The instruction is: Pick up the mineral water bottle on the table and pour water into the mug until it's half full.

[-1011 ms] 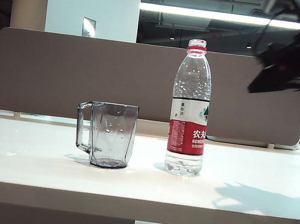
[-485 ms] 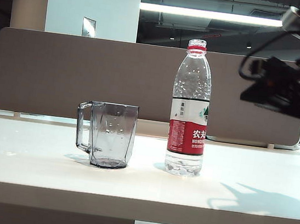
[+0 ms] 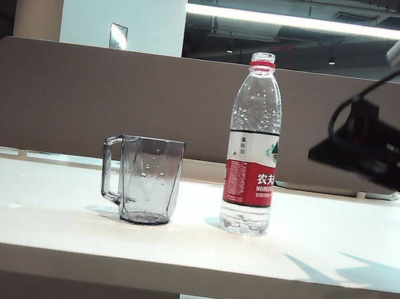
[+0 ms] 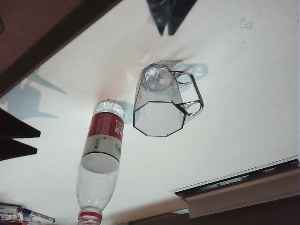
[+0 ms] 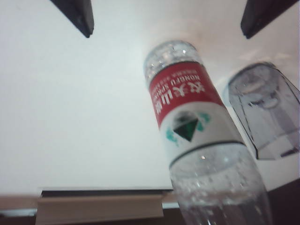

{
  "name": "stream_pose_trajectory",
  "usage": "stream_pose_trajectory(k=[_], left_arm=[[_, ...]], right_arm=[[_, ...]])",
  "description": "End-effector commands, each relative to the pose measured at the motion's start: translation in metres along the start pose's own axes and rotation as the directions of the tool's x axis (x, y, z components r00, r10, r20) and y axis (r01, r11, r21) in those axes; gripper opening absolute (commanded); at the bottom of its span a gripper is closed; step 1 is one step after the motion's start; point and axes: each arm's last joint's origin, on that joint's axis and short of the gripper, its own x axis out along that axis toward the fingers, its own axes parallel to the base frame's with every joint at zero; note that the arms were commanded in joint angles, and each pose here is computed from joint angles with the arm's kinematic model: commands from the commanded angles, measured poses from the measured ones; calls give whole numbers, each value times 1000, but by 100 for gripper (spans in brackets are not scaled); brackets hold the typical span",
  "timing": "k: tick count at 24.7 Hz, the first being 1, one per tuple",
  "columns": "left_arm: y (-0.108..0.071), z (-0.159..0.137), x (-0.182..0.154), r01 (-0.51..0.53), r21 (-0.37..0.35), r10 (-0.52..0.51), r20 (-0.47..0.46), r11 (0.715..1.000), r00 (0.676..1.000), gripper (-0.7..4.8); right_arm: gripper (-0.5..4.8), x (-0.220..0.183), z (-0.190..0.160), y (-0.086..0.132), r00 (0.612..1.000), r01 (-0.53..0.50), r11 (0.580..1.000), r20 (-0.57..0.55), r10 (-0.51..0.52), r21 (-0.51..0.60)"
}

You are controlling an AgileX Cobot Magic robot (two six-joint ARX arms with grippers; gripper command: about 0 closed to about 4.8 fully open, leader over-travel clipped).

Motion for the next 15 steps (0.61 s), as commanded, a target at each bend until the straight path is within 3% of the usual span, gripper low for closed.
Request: stream_pose_trajectory(k=[1,9,11,15], left_arm=[[0,2,-1,-1,2,1,16,1000,1000,-5],[0,2,-1,-1,2,1,16,1000,1000,-5],[0,2,-1,-1,2,1,16,1000,1000,-5],[0,2,-1,-1,2,1,16,1000,1000,-5]], right_arm=[[432,5,-2,1,999,-15,999,40,17,-52],[433,38,-10,9,994,-72,994,82,78,-81],[473,47,-10,10,993,-79,993,85,86,-87],[479,63,-3,11,990,-81,991,109,92,-104]])
